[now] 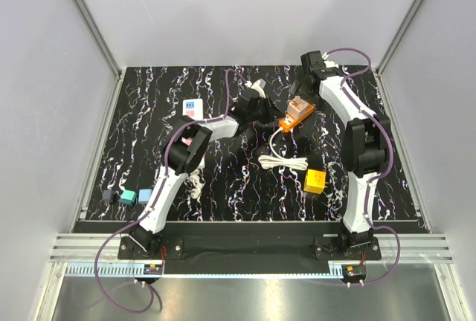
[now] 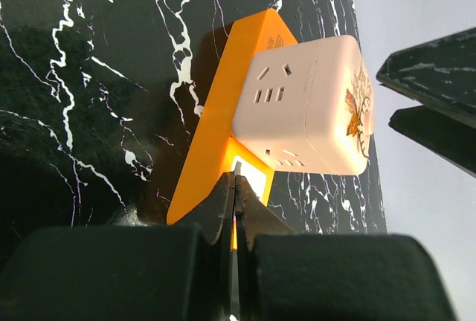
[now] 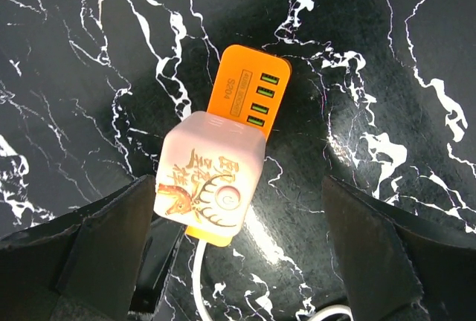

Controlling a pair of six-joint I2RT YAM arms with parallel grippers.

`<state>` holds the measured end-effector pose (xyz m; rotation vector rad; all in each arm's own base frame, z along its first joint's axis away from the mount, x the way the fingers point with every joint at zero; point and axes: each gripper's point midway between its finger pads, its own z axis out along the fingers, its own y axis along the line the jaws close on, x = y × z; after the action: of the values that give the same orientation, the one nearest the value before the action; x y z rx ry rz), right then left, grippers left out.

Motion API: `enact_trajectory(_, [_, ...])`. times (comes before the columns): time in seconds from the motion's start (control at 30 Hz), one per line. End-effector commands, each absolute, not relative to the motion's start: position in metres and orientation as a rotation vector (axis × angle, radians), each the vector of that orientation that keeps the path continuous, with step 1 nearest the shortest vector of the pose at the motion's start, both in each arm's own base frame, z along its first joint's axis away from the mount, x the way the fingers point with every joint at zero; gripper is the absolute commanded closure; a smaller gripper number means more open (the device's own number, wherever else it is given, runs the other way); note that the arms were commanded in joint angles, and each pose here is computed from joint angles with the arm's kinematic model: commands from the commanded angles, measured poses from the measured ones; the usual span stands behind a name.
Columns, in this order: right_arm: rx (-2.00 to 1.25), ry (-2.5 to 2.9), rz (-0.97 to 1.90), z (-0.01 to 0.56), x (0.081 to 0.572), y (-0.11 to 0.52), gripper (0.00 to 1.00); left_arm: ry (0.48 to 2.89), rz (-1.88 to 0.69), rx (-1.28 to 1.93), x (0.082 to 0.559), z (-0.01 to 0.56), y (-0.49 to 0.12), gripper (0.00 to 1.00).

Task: Pull the plug off the socket

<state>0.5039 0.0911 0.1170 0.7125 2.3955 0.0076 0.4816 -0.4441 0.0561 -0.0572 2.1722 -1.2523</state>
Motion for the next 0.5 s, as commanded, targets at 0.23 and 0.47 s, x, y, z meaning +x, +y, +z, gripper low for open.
enact_trajectory(0.23, [0.717, 2.346, -0.023, 0.123, 0.516, 0.116, 0.0, 2.205, -1.176, -0.015, 0.477, 0.051, -0.441, 1.0])
enact_trajectory(0.47, [0.757, 2.364, -0.042, 0.103, 0.512, 0.122, 0.01, 2.197, -1.222, 0.026, 0.47, 0.054, -0.446, 1.0])
